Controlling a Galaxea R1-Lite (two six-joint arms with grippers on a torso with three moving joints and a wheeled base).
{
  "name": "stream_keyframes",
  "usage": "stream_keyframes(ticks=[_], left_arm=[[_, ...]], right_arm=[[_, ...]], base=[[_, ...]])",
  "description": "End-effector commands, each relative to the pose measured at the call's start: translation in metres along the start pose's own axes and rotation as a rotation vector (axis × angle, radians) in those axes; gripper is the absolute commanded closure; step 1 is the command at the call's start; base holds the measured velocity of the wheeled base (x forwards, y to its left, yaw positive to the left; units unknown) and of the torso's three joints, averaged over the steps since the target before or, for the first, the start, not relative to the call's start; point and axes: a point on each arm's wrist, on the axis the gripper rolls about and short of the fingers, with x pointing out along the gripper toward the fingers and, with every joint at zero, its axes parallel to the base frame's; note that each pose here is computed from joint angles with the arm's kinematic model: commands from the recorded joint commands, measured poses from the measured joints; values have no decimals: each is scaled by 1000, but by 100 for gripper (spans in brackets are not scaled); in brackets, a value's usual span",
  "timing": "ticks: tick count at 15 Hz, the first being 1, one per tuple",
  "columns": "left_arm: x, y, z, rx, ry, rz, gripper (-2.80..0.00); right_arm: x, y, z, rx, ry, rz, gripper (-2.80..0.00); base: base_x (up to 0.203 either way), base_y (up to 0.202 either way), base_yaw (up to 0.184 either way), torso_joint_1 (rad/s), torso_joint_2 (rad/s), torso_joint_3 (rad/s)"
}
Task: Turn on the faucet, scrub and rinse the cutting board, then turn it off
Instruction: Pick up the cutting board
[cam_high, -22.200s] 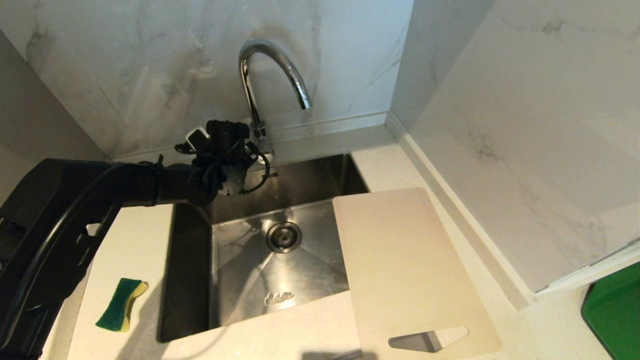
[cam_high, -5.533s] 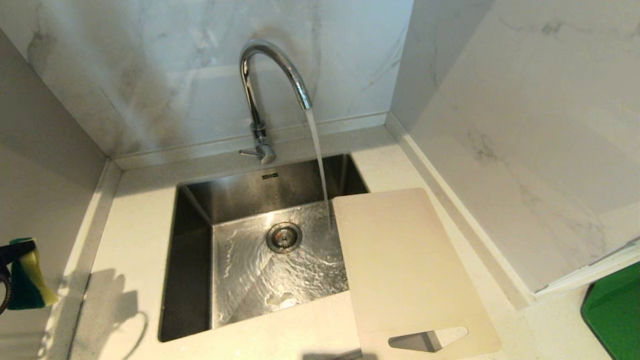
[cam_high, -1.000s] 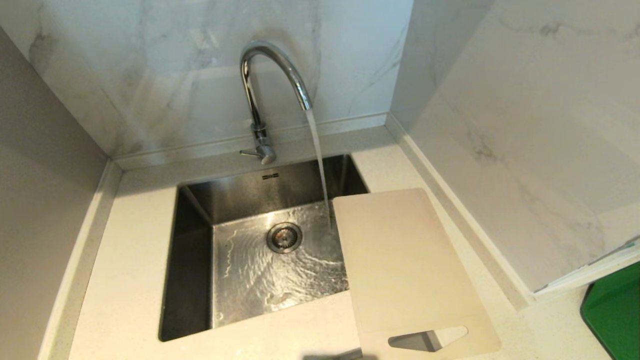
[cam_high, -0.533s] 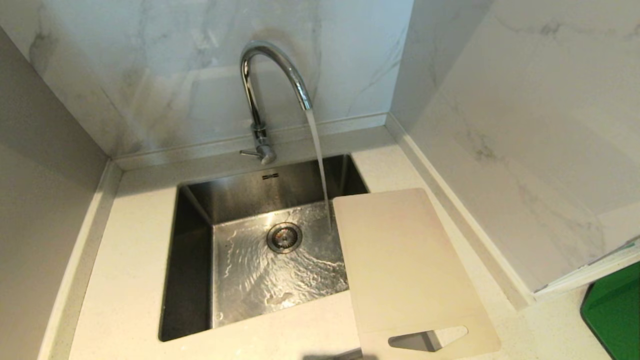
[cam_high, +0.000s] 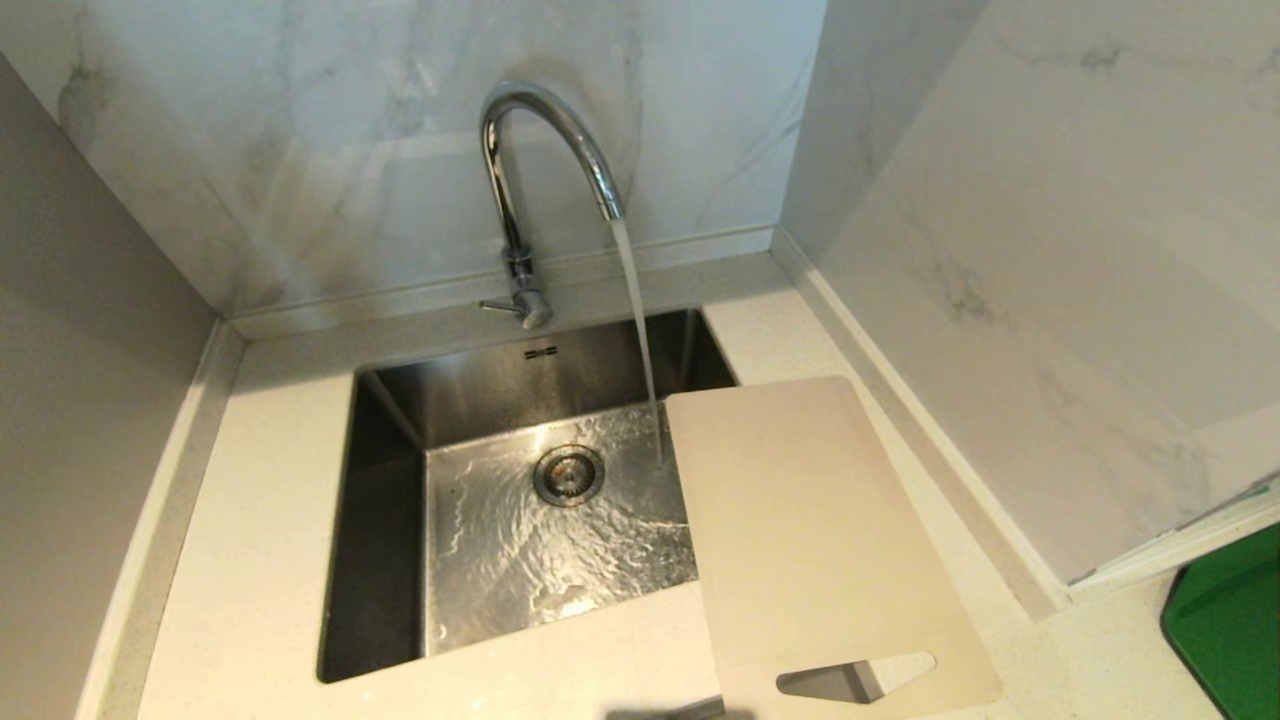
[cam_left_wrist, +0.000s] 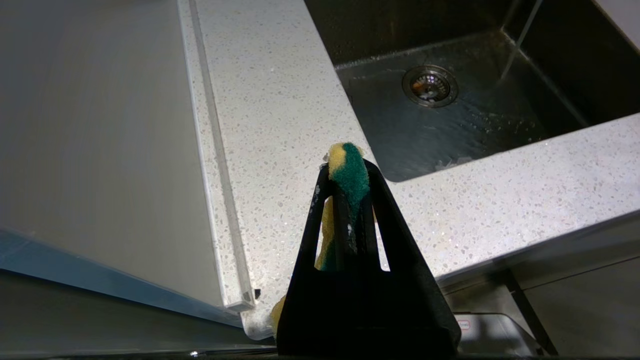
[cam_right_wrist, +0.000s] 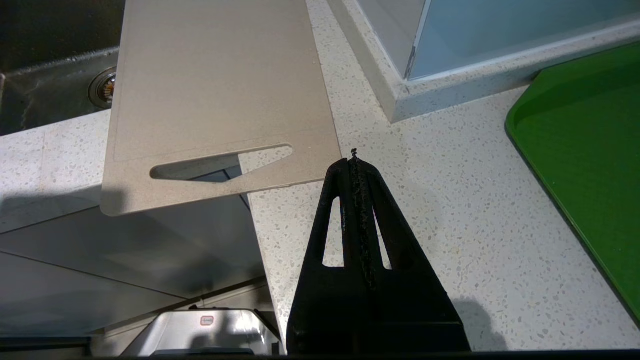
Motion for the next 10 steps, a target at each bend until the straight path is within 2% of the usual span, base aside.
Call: stream_keyframes(ticks=[1,10], left_arm=[[0,0,0,-1,0,-1,0],[0,0,0,-5,0,-1,0]], right_arm=[[0,0,0,0,0,0,0],[0,0,0,0,0,0,0]], base=[[0,0,0,0,0,0],[0,0,0,0,0,0]])
